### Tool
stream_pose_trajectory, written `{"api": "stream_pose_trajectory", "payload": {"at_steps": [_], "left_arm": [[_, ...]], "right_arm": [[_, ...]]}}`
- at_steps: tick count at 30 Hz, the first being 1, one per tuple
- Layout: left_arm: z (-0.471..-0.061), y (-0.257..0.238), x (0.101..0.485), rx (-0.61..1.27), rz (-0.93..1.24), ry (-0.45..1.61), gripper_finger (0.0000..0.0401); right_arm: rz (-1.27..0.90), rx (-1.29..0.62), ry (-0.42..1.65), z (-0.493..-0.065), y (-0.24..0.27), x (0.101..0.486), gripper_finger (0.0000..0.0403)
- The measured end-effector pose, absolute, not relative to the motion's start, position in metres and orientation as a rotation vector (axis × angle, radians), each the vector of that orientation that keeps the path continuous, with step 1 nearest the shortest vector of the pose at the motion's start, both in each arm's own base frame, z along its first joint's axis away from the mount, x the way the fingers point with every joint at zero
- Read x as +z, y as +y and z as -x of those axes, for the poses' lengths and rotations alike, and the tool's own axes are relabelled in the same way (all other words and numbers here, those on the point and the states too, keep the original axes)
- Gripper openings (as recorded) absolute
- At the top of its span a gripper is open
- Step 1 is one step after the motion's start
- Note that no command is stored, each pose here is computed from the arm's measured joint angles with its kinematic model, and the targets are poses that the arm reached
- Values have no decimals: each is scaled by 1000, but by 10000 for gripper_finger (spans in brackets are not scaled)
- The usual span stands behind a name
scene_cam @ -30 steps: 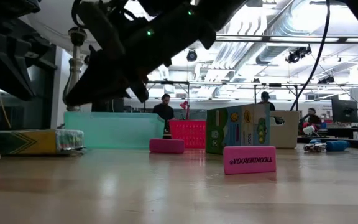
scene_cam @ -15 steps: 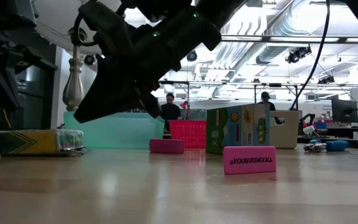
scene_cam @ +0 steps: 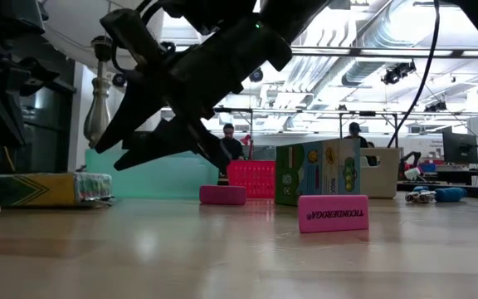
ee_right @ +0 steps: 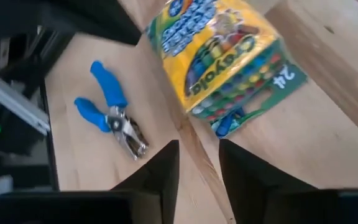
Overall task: Pick & Place School Supplies
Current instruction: Put the yellow crayon box into the green bin
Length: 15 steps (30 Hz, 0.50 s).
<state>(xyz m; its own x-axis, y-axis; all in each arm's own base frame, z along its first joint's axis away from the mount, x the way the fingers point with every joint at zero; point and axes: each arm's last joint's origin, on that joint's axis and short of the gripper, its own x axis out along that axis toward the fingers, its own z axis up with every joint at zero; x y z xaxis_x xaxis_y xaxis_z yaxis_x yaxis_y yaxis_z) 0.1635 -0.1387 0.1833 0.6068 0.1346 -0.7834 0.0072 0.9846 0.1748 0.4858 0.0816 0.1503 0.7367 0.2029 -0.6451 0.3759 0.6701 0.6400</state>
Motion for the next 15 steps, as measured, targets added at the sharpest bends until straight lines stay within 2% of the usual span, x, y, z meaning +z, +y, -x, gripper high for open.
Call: {"api": "stream_pose_trajectory", "payload": {"at_steps": [15], "left_arm": [[-159, -144, 183, 39, -202, 912, 1]], "right_arm": [[-1087, -137, 814, -491, 84, 124, 123]]}}
